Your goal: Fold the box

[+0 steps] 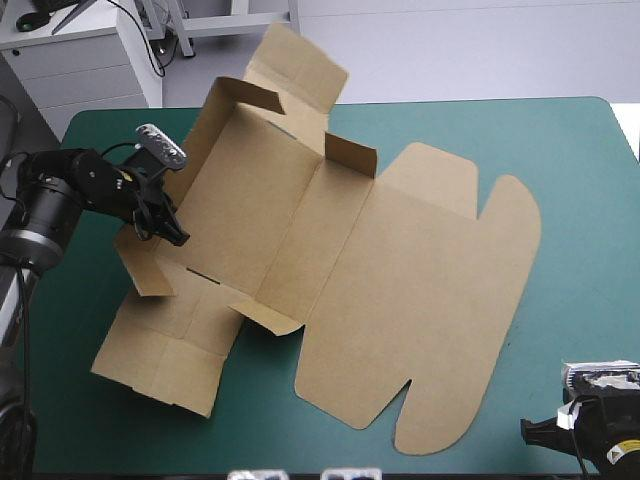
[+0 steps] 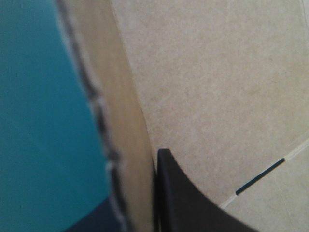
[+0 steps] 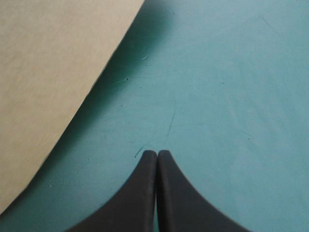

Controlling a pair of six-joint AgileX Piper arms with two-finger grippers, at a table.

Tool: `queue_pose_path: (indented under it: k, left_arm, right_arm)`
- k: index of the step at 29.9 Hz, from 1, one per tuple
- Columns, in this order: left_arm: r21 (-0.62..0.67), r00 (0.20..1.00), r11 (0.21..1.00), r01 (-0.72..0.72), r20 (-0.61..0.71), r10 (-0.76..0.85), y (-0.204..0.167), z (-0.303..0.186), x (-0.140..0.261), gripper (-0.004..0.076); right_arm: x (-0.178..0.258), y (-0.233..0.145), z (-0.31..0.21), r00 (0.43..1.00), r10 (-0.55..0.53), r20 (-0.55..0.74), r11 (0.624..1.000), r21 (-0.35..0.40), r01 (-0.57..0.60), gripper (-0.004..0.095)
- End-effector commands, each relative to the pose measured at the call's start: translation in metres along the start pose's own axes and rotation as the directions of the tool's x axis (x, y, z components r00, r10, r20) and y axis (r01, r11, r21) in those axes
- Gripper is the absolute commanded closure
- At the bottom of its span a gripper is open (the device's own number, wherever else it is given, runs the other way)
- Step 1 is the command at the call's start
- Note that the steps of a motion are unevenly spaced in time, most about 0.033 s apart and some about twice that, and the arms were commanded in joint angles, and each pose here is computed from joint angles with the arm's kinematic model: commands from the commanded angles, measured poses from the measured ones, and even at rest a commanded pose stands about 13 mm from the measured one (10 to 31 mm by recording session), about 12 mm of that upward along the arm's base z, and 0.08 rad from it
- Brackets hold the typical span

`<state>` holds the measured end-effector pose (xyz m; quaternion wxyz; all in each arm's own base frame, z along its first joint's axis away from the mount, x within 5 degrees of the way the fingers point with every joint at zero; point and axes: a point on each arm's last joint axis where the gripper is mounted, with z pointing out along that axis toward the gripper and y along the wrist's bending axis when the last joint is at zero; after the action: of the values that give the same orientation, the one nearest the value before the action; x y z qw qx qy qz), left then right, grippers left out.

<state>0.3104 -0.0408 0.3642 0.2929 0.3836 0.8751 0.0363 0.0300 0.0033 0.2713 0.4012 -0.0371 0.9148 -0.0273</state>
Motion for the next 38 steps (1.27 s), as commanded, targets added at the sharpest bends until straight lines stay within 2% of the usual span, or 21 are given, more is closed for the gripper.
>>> queue_pose_path:
  k: [1,7,15,21,26,33,34,38]
  left_arm:
    - [-0.213,0.961,0.963,-0.163,0.185,0.203,-0.017,-0.046,-0.035,0.0731]
    - [-0.394,0.829,0.839,-0.375,0.263,0.494,-0.061,-0.072,-0.07,0.0731]
    - [-0.506,0.639,0.664,-0.551,0.257,0.725,-0.118,-0.088,-0.095,0.0731]
    - [-0.558,0.591,0.625,-0.547,0.271,0.759,-0.144,-0.099,-0.103,0.0731]
    - [-0.608,0.543,0.588,-0.534,0.287,0.789,-0.161,-0.1,-0.107,0.0731]
    - [-0.657,0.509,0.528,-0.538,0.246,0.825,-0.195,-0.067,-0.093,0.0731]
    - [-0.678,0.491,0.493,-0.545,0.219,0.843,-0.201,-0.062,-0.089,0.0731]
    - [-0.723,0.499,0.487,-0.491,0.225,0.837,-0.213,-0.047,-0.078,0.0731]
  right_arm:
    - [-0.011,-0.002,-0.004,0.998,-0.01,0.059,1.0,0.013,0.009,0.0927]
    - [-0.011,-0.002,-0.004,0.998,-0.008,0.059,1.0,0.013,0.007,0.0927]
    - [-0.011,-0.002,-0.004,0.998,-0.008,0.059,1.0,0.013,0.007,0.0927]
    - [-0.015,-0.002,-0.009,0.997,-0.002,0.083,1.0,0.01,0.001,0.0927]
    - [-0.029,-0.003,-0.028,0.986,0.002,0.167,1.0,0.022,-0.006,0.0927]
    - [-0.043,-0.003,-0.05,0.963,0.045,0.265,0.998,0.019,-0.052,0.0927]
    - [-0.045,-0.002,-0.052,0.958,0.065,0.278,0.998,0.007,-0.07,0.0927]
    - [-0.049,0.0,-0.055,0.945,0.102,0.309,0.995,-0.029,-0.098,0.0927]
